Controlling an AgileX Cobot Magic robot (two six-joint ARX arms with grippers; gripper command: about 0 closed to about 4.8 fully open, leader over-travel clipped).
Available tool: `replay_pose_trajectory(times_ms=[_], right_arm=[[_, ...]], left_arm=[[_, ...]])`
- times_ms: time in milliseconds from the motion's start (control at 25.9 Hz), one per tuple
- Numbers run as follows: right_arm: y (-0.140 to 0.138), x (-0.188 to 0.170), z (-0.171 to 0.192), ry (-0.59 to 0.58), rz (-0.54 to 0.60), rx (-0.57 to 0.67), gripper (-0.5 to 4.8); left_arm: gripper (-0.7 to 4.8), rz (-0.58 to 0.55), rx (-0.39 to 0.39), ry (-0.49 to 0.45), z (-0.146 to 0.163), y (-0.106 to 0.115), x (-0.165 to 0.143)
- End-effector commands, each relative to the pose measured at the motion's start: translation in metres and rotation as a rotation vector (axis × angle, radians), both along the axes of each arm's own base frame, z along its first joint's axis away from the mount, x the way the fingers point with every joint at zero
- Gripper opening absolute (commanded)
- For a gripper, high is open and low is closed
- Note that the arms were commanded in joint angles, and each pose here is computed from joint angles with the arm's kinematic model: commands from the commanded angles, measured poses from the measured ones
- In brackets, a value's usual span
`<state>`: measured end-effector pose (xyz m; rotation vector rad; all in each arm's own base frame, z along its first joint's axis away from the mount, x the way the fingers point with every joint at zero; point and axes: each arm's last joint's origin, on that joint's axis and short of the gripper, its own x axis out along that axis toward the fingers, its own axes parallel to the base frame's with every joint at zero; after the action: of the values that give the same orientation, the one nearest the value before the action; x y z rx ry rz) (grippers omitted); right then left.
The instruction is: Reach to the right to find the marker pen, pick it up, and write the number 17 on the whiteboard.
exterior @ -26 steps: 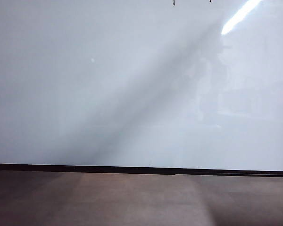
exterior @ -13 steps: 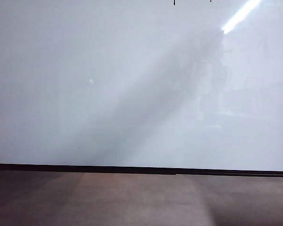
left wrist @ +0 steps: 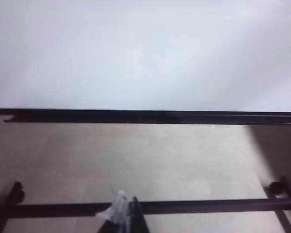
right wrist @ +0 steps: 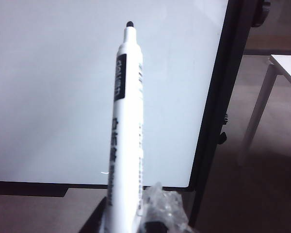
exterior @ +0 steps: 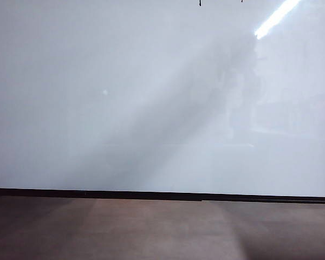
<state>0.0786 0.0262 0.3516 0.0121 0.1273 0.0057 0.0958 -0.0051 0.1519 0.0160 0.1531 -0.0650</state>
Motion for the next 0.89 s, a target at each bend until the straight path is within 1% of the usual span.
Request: replay_pose_trajectory(times_ms=[39,116,155,890], right_arm=[[0.0000,-0.0002,0.0021,-0.012,0.001,0.007,-0.08],[0.0000,-0.0002,0.0021,-0.012,0.001,0.007,-0.08],[0.0000,-0.0002,0.0021,-0.012,0.001,0.007,-0.08],[0.0000,-0.0002,0.0021,-0.012,0.001,0.007,-0.08]], left_arm=[[-0.05,0.001,0.007,-0.114,0.0099,-0.0001,0.0014],[-0.05,0.002,0.006,-0.158,0.0142,-0.0001,0.0015],[-0.05,0.001,0.005,-0.163,0.0147,-0.0001,0.0015],[-0.05,-0.009,0.005,-0.153,0.0137,-0.0004,0.0014]])
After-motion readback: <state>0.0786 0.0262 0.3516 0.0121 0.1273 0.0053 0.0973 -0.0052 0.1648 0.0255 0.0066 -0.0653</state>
